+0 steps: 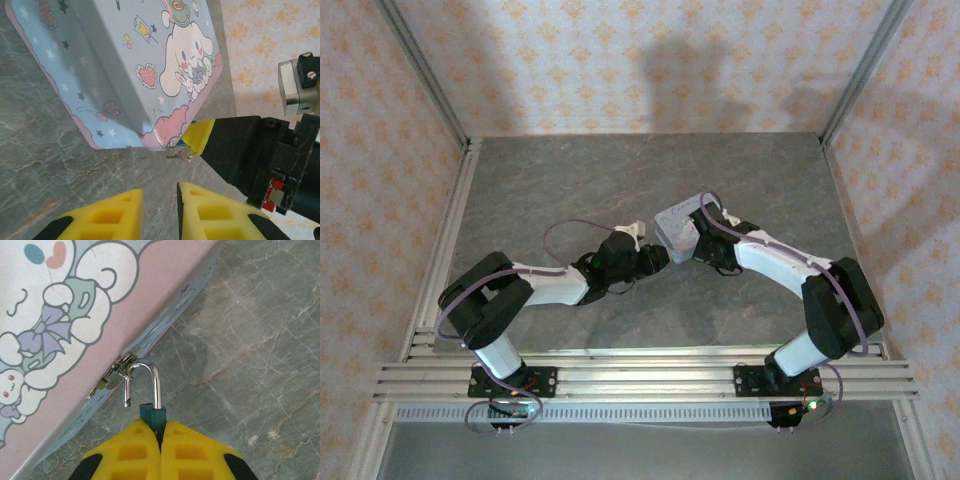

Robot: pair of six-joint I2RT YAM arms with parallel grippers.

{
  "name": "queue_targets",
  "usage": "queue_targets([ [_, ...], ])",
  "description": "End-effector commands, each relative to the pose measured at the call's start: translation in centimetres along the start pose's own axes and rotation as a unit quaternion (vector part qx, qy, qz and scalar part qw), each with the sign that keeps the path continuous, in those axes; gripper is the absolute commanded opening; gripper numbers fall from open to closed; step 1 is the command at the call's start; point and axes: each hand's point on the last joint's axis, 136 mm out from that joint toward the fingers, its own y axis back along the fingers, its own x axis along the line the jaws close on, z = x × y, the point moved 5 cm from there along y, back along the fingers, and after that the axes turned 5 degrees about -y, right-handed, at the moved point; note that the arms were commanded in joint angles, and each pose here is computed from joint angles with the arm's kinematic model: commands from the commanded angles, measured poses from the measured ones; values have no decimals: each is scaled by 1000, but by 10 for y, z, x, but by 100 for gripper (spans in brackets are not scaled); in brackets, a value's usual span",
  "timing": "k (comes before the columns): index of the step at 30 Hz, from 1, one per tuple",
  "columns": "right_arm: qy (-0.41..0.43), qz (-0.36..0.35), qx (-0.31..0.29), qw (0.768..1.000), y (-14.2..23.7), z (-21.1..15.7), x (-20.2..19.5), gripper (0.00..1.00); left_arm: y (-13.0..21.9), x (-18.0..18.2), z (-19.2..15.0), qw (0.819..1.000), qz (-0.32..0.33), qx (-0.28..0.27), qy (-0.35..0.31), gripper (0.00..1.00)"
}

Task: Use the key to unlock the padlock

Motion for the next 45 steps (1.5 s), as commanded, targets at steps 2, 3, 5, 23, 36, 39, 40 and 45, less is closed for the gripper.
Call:
queue_targets([
  [2,-54,42,-48,997,8,16,14,0,16,8,7,999,37,-16,-28,25],
  [3,-74,67,-56,993,11,18,18,0,18,9,8,999,40,-18,-29,25],
  [5,-119,99,-71,985,14,22,22,0,22,10,10,998,44,-24,-30,25],
  [23,-11,-57,-82,995,-24,5,12,0,45,15,13,997,62,-38,-39,27],
  [36,-112,23,-138,984,-1,42,24,0,58,15,16,995,71,-51,-46,28],
  [39,-132,31,-134,982,-6,43,25,0,61,16,16,995,73,-51,-46,28],
  [40,-136,33,-134,981,-7,43,25,0,62,16,16,995,74,-51,-49,28],
  [45,-163,39,-120,979,-21,37,14,0,71,15,18,993,89,-55,-63,29],
])
